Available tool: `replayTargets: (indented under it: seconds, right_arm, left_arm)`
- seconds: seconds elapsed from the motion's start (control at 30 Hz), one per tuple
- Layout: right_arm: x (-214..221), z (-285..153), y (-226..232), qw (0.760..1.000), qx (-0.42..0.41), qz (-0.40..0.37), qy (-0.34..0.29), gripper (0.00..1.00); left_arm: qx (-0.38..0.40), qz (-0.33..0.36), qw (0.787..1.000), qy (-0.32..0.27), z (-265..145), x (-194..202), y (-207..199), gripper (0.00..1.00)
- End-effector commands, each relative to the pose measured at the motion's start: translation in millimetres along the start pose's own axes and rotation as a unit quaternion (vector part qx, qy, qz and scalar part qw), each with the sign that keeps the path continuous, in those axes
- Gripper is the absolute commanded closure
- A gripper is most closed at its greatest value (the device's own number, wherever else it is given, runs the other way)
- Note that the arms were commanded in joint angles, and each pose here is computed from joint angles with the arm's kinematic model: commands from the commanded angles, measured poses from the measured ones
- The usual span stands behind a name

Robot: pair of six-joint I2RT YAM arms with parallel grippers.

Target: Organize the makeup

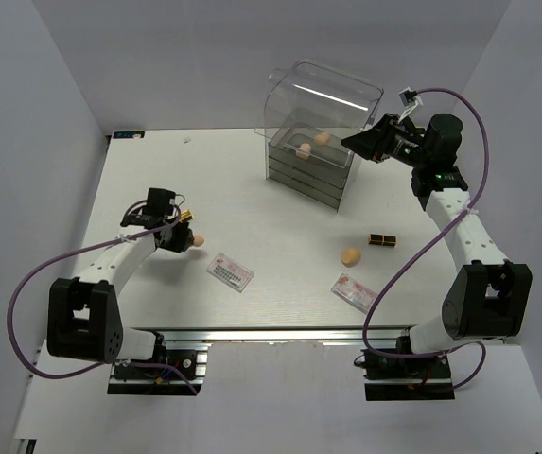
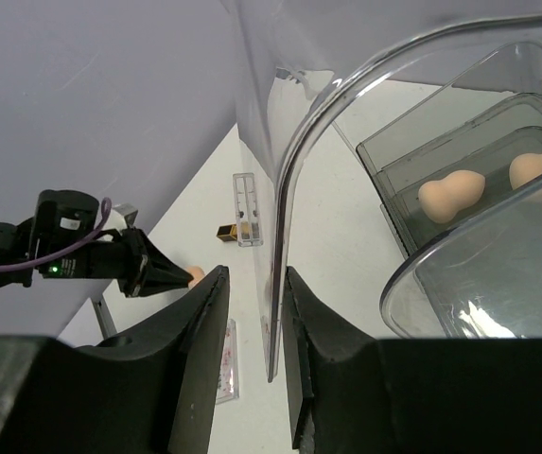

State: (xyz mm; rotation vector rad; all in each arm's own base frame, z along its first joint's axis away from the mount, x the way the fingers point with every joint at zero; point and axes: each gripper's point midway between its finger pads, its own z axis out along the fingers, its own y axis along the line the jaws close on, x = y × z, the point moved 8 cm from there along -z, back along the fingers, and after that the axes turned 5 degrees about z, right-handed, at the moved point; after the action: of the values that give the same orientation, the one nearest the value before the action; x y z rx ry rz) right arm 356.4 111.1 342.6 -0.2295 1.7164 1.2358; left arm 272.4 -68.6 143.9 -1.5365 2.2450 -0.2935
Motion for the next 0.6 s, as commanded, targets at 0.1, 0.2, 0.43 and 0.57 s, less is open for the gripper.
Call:
replayTargets:
  seconds: [0.1, 0.2, 0.43, 0.57]
  right_arm:
    - [-13, -9, 24, 0.998, -0.034, -0.041, -0.023, 0.66]
    - [-15, -8, 24, 0.998, -0.035, -0.040, -0.023, 0.66]
    - [-14, -8, 24, 0.998, -0.035, -0.041, -0.022, 0.66]
    - [-14, -8, 23, 0.998, -0.034, -0.040, -0.022, 0.66]
  left_arm:
    - [0.152, 0.034, 0.988, 0.020, -27, 6, -37, 1.00]
    - [0.216, 0.054, 0.974, 0.045, -36, 19, -53, 1.00]
    - [0.335, 0.134, 0.928, 0.089, -45, 71, -94, 1.00]
    - [0.414, 0.174, 0.887, 0.110, -56, 94, -131, 1.00]
